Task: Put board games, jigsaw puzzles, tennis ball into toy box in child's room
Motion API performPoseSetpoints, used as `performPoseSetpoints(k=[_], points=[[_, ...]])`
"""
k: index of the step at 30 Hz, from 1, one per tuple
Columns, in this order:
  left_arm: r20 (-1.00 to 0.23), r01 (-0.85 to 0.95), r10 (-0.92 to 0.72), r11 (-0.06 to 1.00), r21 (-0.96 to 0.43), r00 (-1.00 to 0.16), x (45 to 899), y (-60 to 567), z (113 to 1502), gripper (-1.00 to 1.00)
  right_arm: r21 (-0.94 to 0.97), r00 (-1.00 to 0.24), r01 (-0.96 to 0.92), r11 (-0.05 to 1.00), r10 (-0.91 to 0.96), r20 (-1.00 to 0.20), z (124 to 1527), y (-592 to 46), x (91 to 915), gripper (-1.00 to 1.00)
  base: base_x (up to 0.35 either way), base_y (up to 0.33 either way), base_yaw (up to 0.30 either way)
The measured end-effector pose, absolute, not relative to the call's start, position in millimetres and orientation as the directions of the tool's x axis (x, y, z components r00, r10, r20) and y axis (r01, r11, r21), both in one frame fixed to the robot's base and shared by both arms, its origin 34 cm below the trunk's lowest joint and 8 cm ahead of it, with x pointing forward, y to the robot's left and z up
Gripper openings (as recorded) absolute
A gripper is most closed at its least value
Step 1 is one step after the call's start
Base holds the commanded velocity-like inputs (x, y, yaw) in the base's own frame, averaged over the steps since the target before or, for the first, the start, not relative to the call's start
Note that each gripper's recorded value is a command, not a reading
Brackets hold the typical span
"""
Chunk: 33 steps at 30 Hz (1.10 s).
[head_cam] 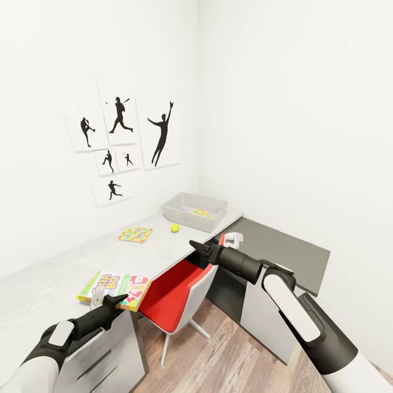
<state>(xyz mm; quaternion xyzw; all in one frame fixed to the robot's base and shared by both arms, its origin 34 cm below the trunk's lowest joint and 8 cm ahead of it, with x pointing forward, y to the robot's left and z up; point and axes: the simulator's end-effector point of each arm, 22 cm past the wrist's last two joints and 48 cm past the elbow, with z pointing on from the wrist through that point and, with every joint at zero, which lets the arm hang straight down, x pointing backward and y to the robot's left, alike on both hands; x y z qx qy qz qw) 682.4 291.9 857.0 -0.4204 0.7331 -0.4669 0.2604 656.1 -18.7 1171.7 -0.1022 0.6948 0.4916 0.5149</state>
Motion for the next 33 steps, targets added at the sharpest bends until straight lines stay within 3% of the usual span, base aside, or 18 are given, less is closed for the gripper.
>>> performPoseSetpoints(k=[33], points=[[0.026, -0.366, -0.836, 0.213, -0.906, -0.549, 669.6, 309.2, 909.7, -1.00, 0.640, -0.501, -0.612, 0.466, 0.398, -0.769, 1197.5, 12.1, 648.1, 1.00, 0.000, 0.000, 0.000]])
